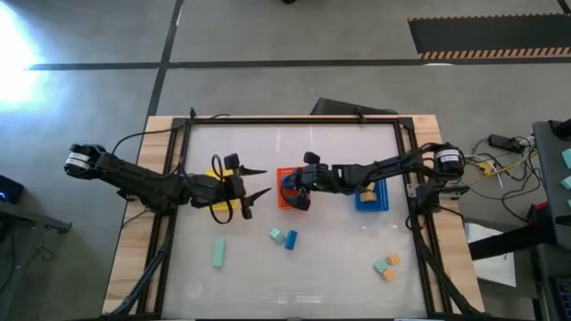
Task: Sort & place blocks by color
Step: Put the blue block into the orange bin, then put the light blue block into the yellow bin
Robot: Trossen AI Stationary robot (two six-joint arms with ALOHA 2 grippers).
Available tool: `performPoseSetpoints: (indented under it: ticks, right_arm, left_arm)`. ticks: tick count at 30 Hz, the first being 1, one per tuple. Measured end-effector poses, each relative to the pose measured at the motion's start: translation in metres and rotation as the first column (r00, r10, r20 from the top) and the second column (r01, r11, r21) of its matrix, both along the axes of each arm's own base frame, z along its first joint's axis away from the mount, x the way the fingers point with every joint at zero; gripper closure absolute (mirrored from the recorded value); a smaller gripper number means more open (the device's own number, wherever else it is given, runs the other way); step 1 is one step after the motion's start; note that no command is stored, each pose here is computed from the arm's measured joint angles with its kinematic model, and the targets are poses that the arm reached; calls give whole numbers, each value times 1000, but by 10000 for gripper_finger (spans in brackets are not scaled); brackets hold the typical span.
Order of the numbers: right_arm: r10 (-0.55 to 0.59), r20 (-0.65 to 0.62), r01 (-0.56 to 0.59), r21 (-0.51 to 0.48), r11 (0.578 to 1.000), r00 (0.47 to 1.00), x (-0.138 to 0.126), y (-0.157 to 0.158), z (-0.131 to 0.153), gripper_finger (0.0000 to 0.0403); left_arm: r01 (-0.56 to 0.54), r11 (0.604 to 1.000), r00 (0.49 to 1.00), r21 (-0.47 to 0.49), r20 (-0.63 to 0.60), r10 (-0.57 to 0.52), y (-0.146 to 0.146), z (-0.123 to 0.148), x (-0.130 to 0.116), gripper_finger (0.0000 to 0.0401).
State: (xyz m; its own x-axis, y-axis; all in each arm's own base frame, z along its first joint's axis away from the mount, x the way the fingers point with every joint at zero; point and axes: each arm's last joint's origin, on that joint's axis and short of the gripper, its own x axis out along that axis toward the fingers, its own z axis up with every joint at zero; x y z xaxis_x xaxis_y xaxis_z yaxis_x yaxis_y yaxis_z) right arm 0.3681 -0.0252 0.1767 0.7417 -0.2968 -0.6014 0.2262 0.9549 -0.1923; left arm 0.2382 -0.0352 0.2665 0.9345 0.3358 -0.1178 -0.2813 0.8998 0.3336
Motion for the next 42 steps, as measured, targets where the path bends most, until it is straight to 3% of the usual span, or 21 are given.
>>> performPoseSetpoints:
  ticks: [12,21,27,34,42]
  right_arm:
    - [24,4,-24,39,999,1000,0,2,-1,382]
    - [16,16,-17,68,998,1000,0,2,1,287]
    - [29,29,-31,67,997,999,-1,7,7,253]
    - [72,61,-76,64,995,996,-10,23,30,246]
    - [143,86,-149,62,987,986,-31,47,57,267]
  left_arm:
    - [1,1000,1000,0,1,-1,0,0,0,180]
    - [1,1000,1000,0,1,-1,0,0,0,180]
    - [0,1000,1000,0,1,0,0,0,0,180]
    - [0,1000,1000,0,2,0,0,0,0,180]
    - [0,1000,1000,-2,2,0,0,0,0,180]
